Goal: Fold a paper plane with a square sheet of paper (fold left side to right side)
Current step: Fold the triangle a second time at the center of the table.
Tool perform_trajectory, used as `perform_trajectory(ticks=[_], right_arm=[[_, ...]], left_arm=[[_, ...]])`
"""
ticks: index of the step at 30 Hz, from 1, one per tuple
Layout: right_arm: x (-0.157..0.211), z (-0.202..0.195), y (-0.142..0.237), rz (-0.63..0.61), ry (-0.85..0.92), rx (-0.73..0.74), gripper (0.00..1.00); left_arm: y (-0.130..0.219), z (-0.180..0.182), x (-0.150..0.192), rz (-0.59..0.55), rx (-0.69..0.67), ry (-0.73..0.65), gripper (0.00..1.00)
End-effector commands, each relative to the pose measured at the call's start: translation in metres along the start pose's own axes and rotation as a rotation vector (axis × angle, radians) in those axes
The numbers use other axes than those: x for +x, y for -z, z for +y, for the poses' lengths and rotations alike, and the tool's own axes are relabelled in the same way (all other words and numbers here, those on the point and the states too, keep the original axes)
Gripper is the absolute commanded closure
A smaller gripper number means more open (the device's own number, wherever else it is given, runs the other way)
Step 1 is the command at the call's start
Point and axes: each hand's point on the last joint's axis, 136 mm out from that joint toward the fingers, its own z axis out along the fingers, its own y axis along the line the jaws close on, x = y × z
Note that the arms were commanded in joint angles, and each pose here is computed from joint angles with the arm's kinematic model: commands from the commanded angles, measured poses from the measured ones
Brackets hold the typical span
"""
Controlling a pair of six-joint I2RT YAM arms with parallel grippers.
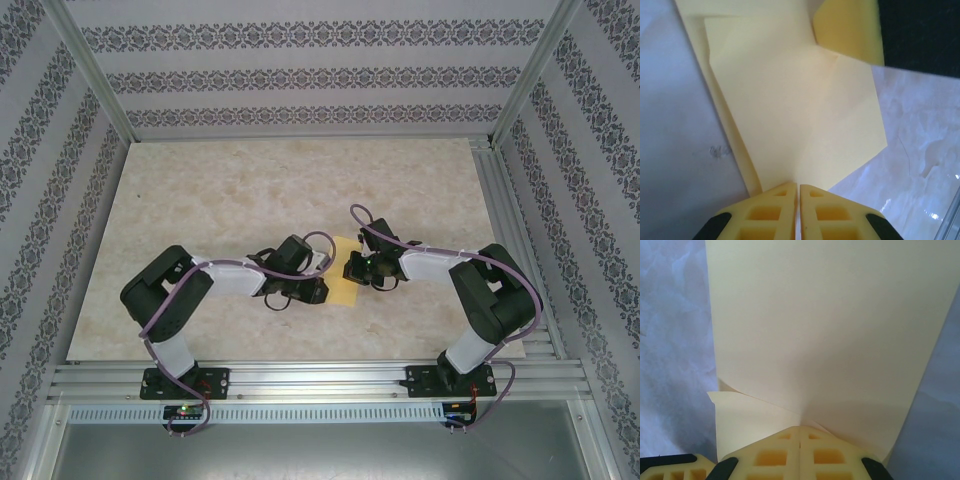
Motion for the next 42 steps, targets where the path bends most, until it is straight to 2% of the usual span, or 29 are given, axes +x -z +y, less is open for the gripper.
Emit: perform_trajectory(ticks=[1, 5, 11, 18, 31, 42], right_arm=[[0.015, -0.034, -0.002, 0.043, -0.028, 0.116, 0.95], [0.015, -0.033, -0.003, 0.044, -0.028, 0.112, 0.95], [0.014, -0.031, -0.002, 0.041, -0.024, 0.107, 0.95], [0.014, -0.030, -0.001, 0.040, -0.024, 0.101, 0.95], [0.011, -0.022, 0.002, 0.038, -0.017, 0.079, 0.95], [0.002, 0.015, 0.023, 0.015, 0.029, -0.027, 0.95]], left_arm=[[0.006, 0.021, 0.032, 0.076, -0.077, 0.041, 0.87], [0.015, 0.016, 0.023, 0.043, -0.070, 0.039, 0.87], [0.028, -0.009, -0.010, -0.018, -0.008, 0.008, 0.87], [0.025, -0.027, -0.034, -0.046, 0.053, -0.022, 0.87], [0.001, 0.007, -0.007, 0.037, -0.011, 0.014, 0.87], [-0.004, 0.021, 0.009, 0.071, -0.049, 0.031, 0.87]])
